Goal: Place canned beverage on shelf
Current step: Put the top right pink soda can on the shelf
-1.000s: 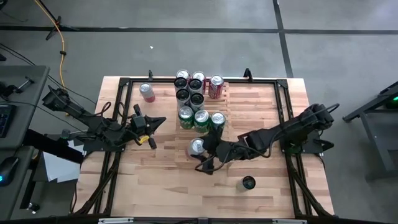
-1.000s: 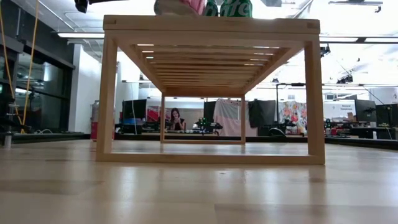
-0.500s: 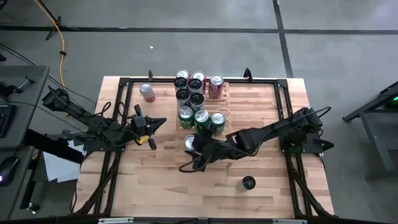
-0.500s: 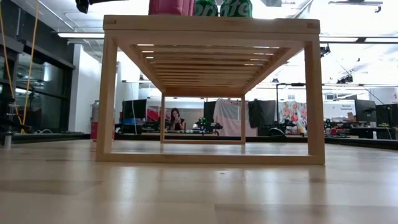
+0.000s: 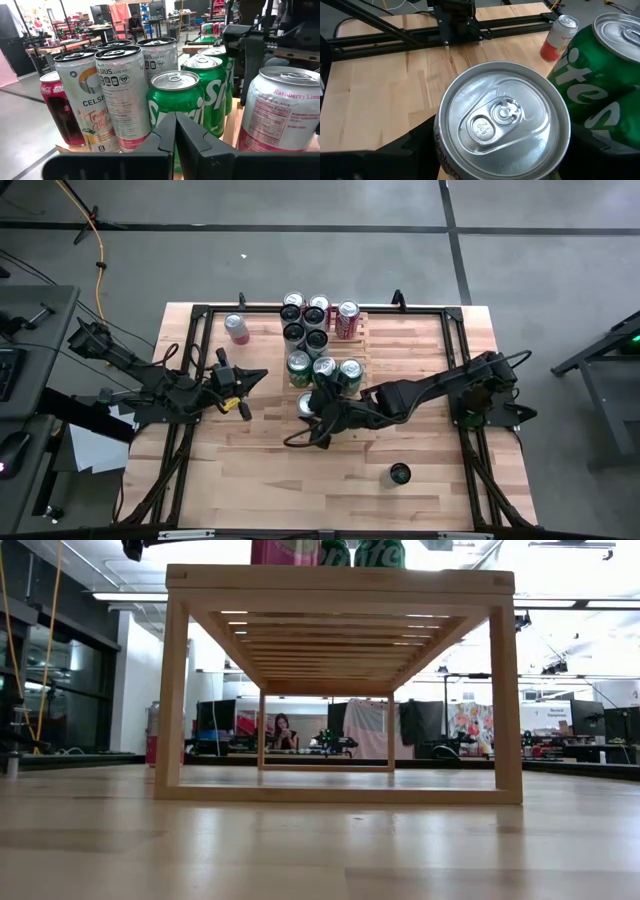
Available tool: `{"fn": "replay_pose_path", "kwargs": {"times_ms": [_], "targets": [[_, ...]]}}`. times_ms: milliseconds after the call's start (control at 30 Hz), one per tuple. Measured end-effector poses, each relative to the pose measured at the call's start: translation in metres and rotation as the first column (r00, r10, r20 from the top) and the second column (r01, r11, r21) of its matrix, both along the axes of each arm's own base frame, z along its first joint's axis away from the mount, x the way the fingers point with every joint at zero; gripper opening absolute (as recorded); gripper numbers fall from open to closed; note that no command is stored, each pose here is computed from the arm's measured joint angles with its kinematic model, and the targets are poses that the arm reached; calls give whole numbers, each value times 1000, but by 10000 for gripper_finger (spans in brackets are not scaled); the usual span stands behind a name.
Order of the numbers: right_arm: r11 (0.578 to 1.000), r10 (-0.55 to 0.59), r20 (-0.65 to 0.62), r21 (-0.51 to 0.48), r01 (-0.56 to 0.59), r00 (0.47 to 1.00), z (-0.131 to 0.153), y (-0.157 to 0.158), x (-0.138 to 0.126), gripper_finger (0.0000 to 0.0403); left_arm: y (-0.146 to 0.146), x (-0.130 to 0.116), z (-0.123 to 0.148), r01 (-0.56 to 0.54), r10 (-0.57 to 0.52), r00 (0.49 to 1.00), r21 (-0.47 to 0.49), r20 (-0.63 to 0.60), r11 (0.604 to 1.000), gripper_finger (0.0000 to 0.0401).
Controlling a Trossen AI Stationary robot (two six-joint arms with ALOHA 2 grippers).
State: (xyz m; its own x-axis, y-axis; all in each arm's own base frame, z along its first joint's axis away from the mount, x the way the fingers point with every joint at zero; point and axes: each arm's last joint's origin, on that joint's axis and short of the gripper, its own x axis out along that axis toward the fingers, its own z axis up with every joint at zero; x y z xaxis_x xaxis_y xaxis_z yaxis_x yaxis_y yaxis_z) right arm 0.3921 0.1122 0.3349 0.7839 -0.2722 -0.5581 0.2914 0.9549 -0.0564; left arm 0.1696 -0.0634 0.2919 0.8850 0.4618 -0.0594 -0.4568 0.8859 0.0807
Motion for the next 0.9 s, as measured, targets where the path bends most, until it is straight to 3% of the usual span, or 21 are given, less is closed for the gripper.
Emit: {"fn": "replay_pose_path", "kwargs": {"times_ms": [100, 333, 633, 900], "targets": [[1000, -5, 0, 0, 5, 1000, 0, -2, 0, 288, 0, 0, 0, 0, 0, 1000, 0, 0, 1000, 0], [1000, -11, 14, 1, 11, 1000, 1, -3, 1, 373, 0, 0, 0, 0, 0, 1000, 2, -1, 1000, 0], [1000, 28, 47, -15, -27, 999, 7, 0, 3, 383, 0, 0, 0, 0, 0, 1000, 1, -1, 1000, 0], [991, 115, 87, -82, -108, 990, 35, 12, -2, 384, 0, 0, 0, 0, 0, 1000, 0, 0, 1000, 0]]}}
